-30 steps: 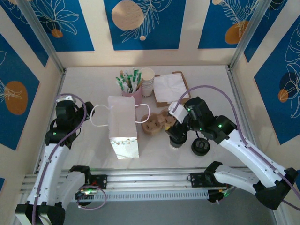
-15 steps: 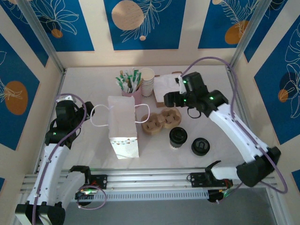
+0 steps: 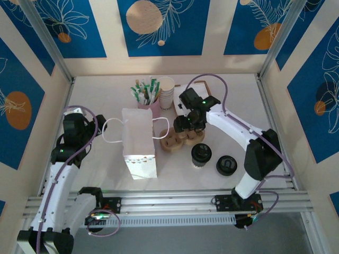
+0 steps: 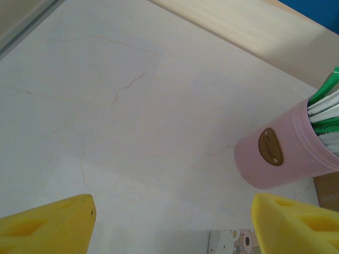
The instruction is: Pack the takeout coffee
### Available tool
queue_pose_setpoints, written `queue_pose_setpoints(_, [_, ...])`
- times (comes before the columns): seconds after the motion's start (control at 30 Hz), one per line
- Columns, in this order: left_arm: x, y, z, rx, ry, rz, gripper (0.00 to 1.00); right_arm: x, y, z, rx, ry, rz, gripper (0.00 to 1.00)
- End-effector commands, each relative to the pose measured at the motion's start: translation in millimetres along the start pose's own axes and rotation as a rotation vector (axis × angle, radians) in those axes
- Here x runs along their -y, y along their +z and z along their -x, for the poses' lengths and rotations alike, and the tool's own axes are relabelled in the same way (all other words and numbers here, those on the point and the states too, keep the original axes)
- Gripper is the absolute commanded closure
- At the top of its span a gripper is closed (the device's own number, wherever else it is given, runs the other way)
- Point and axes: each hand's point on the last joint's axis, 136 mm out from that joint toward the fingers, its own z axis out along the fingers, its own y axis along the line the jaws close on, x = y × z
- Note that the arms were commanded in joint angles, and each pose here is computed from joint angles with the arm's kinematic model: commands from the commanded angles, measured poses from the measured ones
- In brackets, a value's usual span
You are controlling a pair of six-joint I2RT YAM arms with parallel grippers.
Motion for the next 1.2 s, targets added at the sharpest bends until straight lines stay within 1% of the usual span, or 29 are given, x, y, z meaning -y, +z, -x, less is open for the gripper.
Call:
queue_pose_setpoints(0.0, [-1.1,1.1,-0.7,-0.005,0.009,0.002,0.23,-8.1,7.4,2.3,-0.026,-0.024,0.024,0.30])
queue_pose_setpoints(0.07, [-1.7,1.9,-1.4,-0.010,0.011,0.006,0.23,-3.7,15.2,1.5,-0.046,-0.024,-0.006,0.32])
queue_pose_setpoints(0.13, [-1.5,2.1,-1.7,-0.013,0.011,0.005,0.23,-0.8,20.8,-0.3,-0.060,-0.024,-0.026,0.37])
queue_pose_setpoints(0.17, [-1.0,2.1,-1.5,-0.012,0.011,0.003,0.22,-1.4,22.1,-0.7,-0.063,-0.025,-0.025,0.38])
queue_pose_setpoints(0.27, [-0.9,2.6,-2.2,-0.014,0.011,0.001,0.23,-7.2,22.5,-1.7,-0.062,-0.038,-0.015,0.38])
queue_pose_setpoints(0.6, [0.5,2.6,-2.3,-0.016,0.011,-0.006,0.22,-7.2,29.6,-7.3,-0.076,-0.064,-0.082,0.41])
queue_pose_setpoints(0.77, [0.2,2.8,-2.4,-0.016,0.011,-0.005,0.22,-4.9,25.2,-5.6,-0.061,-0.070,-0.106,0.43])
queue_pose_setpoints(0.93, [0.3,2.4,-1.6,-0.012,0.011,-0.005,0.22,-8.9,10.1,0.1,-0.015,-0.066,-0.084,0.43])
queue_pose_setpoints(1.07, [0.2,2.5,-2.2,-0.012,0.011,-0.006,0.22,-10.7,2.3,0.6,-0.006,-0.054,-0.075,0.43])
queue_pose_setpoints(1.17, [0.2,1.8,-1.6,-0.009,0.011,-0.006,0.22,-13.1,-4.9,2.0,0.009,-0.024,-0.060,0.46])
